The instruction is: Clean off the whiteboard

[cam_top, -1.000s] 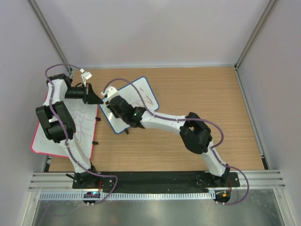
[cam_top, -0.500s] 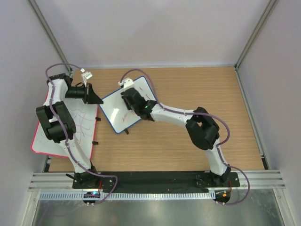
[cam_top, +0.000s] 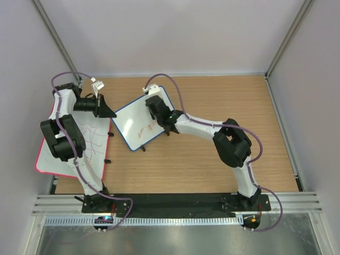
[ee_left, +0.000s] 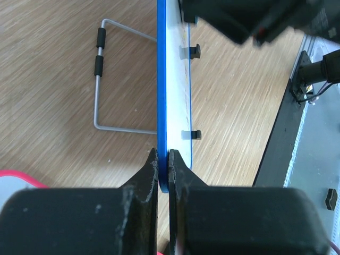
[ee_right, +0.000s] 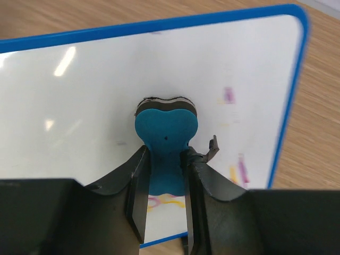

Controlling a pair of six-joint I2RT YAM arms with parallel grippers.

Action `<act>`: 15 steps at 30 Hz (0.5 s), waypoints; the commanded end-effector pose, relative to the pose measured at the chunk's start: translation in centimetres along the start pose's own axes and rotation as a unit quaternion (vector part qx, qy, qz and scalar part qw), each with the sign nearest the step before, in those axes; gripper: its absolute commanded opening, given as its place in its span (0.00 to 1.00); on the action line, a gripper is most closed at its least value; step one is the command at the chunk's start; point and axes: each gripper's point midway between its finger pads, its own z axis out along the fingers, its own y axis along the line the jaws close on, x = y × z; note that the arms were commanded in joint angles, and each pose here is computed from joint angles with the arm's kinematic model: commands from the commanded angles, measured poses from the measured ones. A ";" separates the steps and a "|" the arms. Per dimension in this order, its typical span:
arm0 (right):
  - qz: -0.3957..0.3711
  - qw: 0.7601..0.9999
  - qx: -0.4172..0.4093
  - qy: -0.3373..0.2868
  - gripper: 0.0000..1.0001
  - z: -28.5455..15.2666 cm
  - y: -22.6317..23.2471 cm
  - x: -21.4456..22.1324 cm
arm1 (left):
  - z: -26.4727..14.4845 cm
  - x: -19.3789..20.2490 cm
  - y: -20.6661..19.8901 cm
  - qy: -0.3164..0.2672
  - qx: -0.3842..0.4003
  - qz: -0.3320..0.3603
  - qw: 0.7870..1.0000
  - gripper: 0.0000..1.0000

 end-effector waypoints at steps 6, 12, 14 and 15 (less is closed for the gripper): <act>-0.030 0.989 -0.142 -0.042 0.01 -3.3 13.7 -1.8 | -0.5 -0.1 -1.3 0.026 -0.011 0.036 0.999 0.00; 0.000 0.998 -0.052 -0.036 0.01 -1.1 5.7 -3.1 | -0.6 0.0 -1.5 0.028 -0.011 0.040 0.999 0.00; 0.017 0.999 -0.018 -0.034 0.01 -0.3 1.5 -3.4 | -0.5 0.0 -1.5 0.028 -0.009 0.038 0.999 0.00; 0.020 0.999 -0.004 -0.025 0.01 0.1 0.1 -2.6 | -0.5 0.1 -1.5 0.028 -0.009 0.038 0.999 0.00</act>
